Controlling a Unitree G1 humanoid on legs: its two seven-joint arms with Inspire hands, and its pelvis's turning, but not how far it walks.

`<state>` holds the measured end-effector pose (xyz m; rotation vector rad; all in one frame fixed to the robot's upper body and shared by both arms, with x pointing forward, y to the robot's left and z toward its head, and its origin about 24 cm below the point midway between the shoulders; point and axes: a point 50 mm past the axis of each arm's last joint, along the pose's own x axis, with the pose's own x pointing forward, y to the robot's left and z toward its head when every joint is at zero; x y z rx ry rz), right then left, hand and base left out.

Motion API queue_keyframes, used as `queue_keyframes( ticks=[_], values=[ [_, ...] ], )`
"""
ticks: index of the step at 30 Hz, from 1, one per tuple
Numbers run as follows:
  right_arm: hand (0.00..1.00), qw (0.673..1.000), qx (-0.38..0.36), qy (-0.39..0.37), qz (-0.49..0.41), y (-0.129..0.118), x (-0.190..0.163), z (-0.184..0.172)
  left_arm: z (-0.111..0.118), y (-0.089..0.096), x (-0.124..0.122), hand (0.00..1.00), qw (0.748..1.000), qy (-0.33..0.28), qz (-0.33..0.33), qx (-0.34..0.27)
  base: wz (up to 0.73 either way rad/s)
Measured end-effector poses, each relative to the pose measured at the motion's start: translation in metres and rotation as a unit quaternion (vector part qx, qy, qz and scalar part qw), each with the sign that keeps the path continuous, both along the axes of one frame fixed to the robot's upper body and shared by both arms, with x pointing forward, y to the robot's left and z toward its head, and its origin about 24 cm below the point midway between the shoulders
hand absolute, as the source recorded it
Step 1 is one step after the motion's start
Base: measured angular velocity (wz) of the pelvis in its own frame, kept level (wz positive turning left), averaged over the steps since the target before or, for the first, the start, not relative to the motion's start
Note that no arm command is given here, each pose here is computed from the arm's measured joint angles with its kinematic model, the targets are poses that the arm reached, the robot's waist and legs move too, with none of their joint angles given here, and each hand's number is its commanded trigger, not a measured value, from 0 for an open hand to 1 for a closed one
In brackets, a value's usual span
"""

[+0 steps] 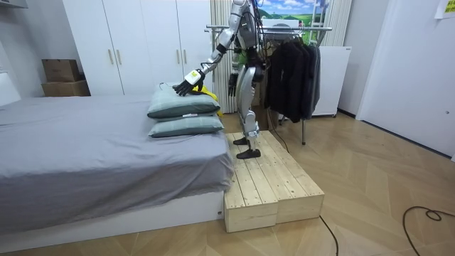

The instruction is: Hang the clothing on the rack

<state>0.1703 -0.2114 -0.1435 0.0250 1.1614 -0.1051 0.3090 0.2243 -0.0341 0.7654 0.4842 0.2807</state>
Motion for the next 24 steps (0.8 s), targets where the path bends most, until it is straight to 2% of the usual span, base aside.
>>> queue_keyframes(
  ticks=[7,24],
  values=[
    [0.0,1.0,0.001,-0.01,0.005,0.002,0.004,0.001,0.008,-0.003,0.007,0.0,1.0,-0.019,-0.013,0.003,0.03],
    [0.0,1.0,0.005,-0.013,0.023,0.004,0.0,0.0,0.024,-0.027,0.021,0.0,0.985,-0.043,-0.125,0.109,0.03]
  ],
)
